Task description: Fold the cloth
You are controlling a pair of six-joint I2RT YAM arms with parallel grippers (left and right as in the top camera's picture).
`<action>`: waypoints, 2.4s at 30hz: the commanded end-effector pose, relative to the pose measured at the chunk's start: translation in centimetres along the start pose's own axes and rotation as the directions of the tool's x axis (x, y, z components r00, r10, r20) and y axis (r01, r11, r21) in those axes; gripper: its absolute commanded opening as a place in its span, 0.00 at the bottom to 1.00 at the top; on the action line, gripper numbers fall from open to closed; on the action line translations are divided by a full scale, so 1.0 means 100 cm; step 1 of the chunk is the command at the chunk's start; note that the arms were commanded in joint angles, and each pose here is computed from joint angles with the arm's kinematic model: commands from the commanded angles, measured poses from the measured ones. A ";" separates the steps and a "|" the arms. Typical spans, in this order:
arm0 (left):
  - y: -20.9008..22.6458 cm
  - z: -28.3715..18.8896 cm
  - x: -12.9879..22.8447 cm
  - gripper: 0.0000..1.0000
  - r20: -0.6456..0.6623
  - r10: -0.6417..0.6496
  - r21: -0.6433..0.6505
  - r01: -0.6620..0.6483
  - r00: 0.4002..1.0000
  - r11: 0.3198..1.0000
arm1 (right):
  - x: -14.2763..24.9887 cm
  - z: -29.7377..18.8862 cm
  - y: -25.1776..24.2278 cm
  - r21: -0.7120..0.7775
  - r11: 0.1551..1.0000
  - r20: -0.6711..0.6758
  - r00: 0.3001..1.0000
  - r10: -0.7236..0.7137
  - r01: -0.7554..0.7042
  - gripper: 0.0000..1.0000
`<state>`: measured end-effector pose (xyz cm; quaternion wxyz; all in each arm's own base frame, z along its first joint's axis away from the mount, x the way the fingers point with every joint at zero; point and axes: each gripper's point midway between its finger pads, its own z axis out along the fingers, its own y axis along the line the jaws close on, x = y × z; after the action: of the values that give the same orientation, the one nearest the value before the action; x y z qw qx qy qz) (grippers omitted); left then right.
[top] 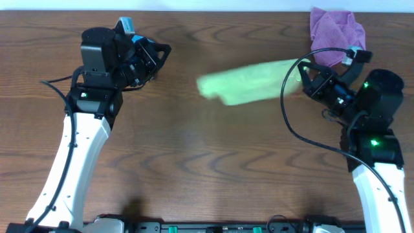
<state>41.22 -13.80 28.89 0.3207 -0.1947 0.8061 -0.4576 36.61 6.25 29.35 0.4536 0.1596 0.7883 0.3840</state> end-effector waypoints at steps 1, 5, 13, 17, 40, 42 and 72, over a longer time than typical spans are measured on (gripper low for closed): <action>-0.013 -0.007 -0.013 0.06 0.046 0.018 0.015 -0.019 0.999 1.000 | -0.004 0.005 -0.004 0.009 1.000 -0.004 1.000 -0.019 0.019 0.01; -0.010 -0.006 -0.010 0.06 0.035 0.011 0.005 -0.011 0.999 1.000 | -0.001 0.010 -0.008 0.016 1.000 -0.017 1.000 -0.024 0.024 0.01; 0.030 0.021 0.030 0.09 -0.081 -0.101 -0.156 0.087 0.992 0.984 | -0.003 0.011 -0.007 0.009 0.999 -0.010 0.999 -0.032 0.033 0.01; 0.033 0.047 0.053 0.55 -0.150 -0.169 -0.164 0.144 0.974 0.976 | -0.001 0.012 -0.004 -0.002 0.999 -0.020 0.999 -0.035 0.035 0.02; 0.059 0.165 0.164 0.75 -0.423 -0.550 -0.249 0.492 0.720 0.835 | 0.005 0.014 0.002 -0.015 0.999 -0.036 0.998 -0.042 0.041 0.01; 0.057 0.171 0.174 0.77 -0.434 -0.561 -0.255 0.501 0.704 0.827 | 0.005 0.014 0.002 -0.016 0.999 -0.036 0.998 -0.042 0.041 0.01; 0.068 0.228 0.264 0.82 -0.262 -0.824 -0.390 0.726 0.503 0.567 | 0.007 0.015 0.002 -0.016 0.999 -0.042 0.998 -0.040 0.040 0.01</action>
<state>37.24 -40.03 5.68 -0.1364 -0.4451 0.7382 -0.4882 37.52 6.95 27.80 0.4381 0.1505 0.7997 0.3819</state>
